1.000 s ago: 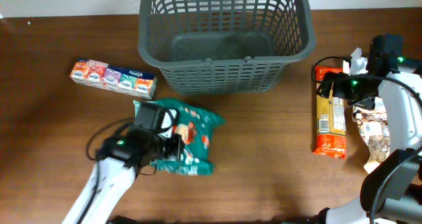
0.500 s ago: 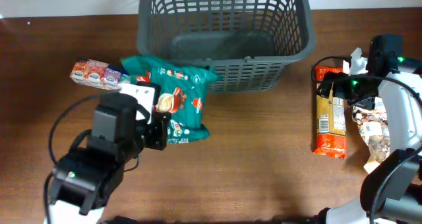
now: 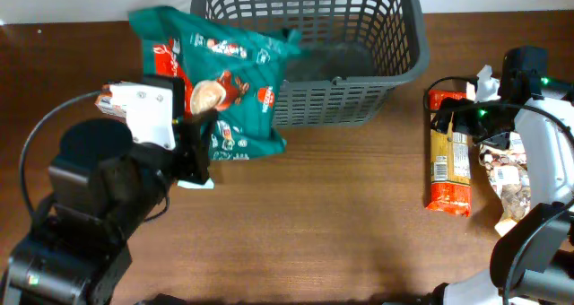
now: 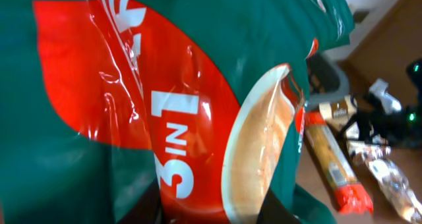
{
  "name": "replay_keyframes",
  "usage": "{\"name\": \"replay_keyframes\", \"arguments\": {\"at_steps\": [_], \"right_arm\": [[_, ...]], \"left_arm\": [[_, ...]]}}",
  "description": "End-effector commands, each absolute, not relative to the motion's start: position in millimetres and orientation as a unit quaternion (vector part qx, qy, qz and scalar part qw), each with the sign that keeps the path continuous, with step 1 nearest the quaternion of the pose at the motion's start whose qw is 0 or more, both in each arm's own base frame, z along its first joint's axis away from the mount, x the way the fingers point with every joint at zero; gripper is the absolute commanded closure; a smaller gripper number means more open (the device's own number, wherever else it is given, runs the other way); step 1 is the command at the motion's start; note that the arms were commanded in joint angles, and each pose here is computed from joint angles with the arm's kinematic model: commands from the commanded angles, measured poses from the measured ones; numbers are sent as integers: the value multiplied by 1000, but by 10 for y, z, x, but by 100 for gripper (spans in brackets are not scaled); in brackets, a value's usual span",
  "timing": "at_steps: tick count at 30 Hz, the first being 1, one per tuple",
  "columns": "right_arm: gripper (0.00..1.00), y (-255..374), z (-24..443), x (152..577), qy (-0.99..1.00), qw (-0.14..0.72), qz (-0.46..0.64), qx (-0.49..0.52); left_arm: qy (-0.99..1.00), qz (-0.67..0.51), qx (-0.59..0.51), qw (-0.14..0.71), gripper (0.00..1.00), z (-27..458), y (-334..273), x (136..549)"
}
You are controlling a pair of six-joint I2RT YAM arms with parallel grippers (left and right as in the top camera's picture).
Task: Pack container
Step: 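Lift the coffee bag with left gripper and release it into basket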
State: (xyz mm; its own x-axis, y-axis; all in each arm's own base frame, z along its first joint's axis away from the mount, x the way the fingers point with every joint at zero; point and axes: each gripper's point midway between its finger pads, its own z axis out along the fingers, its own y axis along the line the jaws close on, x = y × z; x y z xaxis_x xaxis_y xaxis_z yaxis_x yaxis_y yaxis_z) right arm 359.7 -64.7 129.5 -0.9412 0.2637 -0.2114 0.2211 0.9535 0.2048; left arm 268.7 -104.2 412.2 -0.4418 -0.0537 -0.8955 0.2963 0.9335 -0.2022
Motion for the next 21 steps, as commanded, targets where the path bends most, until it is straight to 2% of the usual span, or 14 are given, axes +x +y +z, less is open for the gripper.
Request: {"name": "replay_keyframes", "arguments": {"at_steps": [1,9,18,21], "right_arm": [[1,-657,1348,3645,980,128,94,123],[1,-657,1348,3645,980,128,94,123],[1,-657,1348,3645,980,128,94,123],[1,-657,1348,3645,980,128,94,123]], "left_arm": [[798,-156,83,577,98,4459,-1054,2852],[745,-147,95,643,98,4685,-1303,3677],[779,-124,81,610,98,4078,-1381,4842],[791,-137,91,589,98,3830,-1464,5099]]}}
